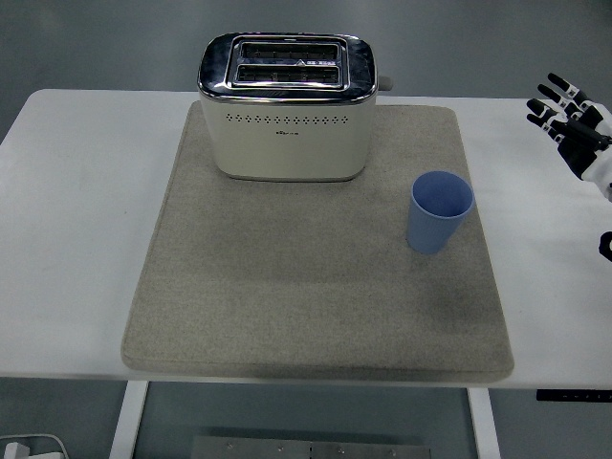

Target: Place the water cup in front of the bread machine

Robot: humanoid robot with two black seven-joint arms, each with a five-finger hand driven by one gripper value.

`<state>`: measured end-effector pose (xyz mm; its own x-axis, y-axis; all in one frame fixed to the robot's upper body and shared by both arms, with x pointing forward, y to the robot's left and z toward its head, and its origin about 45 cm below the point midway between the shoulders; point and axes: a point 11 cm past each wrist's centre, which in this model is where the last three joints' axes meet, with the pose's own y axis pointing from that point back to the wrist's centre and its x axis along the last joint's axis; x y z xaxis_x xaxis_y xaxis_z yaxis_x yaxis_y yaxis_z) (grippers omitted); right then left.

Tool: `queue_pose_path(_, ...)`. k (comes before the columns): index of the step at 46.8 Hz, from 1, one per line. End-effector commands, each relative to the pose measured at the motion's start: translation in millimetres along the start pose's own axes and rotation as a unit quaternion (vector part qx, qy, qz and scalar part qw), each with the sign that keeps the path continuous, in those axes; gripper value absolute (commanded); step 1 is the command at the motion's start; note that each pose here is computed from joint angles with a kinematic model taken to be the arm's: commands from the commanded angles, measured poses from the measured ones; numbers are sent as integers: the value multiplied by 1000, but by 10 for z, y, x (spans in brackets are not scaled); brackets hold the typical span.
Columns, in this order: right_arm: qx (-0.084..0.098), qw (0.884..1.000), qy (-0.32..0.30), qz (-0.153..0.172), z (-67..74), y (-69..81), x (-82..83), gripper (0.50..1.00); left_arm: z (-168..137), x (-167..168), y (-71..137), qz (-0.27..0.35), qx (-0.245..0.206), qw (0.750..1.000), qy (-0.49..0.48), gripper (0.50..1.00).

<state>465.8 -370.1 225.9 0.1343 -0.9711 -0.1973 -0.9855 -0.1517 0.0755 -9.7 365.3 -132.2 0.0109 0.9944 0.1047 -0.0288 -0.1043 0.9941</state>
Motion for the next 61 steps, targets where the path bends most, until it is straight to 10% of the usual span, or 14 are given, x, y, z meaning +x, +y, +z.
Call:
queue_pose_path(1,0,1000,0,0,1,0,0,924,-6,0,0,0,0,1000,7,1000)
queue_pose_path(47,-12,1000,9,-2,116,-37,-120,924,235,-117,-5,-18,-24,999,36,1000)
queue_pose_path(61,17,999,35,-2,-300,-13,32,921,235,-117,-5,-18,-24,999,35,1000)
